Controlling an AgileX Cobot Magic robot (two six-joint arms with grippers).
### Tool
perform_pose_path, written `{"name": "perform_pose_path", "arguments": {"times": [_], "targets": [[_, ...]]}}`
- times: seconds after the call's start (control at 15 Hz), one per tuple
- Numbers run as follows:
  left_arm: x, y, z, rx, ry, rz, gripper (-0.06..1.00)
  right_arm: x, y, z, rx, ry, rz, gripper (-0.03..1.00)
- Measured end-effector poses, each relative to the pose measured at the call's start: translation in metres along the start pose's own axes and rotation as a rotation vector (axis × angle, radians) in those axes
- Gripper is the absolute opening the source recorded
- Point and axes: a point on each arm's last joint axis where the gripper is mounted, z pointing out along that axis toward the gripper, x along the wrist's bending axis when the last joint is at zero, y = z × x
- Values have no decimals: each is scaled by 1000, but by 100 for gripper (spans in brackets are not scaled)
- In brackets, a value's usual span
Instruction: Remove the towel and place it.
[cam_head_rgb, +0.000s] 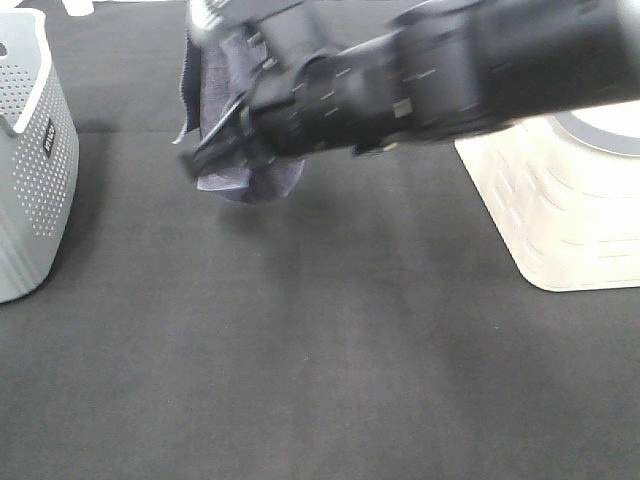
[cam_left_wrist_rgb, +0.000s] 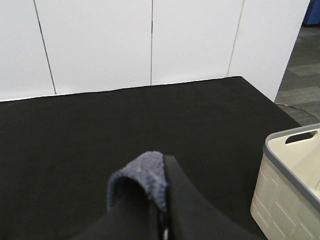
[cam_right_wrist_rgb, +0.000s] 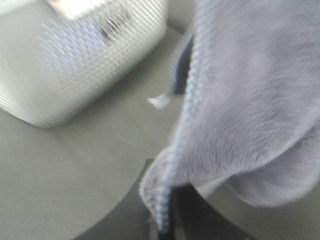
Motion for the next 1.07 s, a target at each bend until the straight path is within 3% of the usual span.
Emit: {"name": "perform_pose_path", "arguments": {"times": [0.2, 0.33, 0.47, 0.6, 0.67, 0.8, 0.93, 1.07], "targets": [[8, 6, -10, 33, -47, -56, 0, -18, 0, -19, -28, 197, 113, 2], [28, 8, -9, 78, -61, -125, 0, -25, -9, -24, 99, 297, 106, 2], [52, 3, -3, 126, -53, -183, 0, -29, -9, -32, 274, 334, -38, 2], [70, -12, 1, 189, -34, -223, 0, -35, 2, -42, 414, 331, -175, 2], [80, -32, -9, 210, -26, -247, 0, -44, 13, -56, 555, 315, -328, 2], [81, -47, -26, 155, -58, -296, 0, -54, 24, -70, 675, 279, -453, 2], [83, -63, -38, 143, -67, -366, 0, -66, 40, -81, 716, 190, -550, 2], [84, -82, -37, 178, -59, -414, 0, -75, 62, -89, 682, 99, -612, 2]]}}
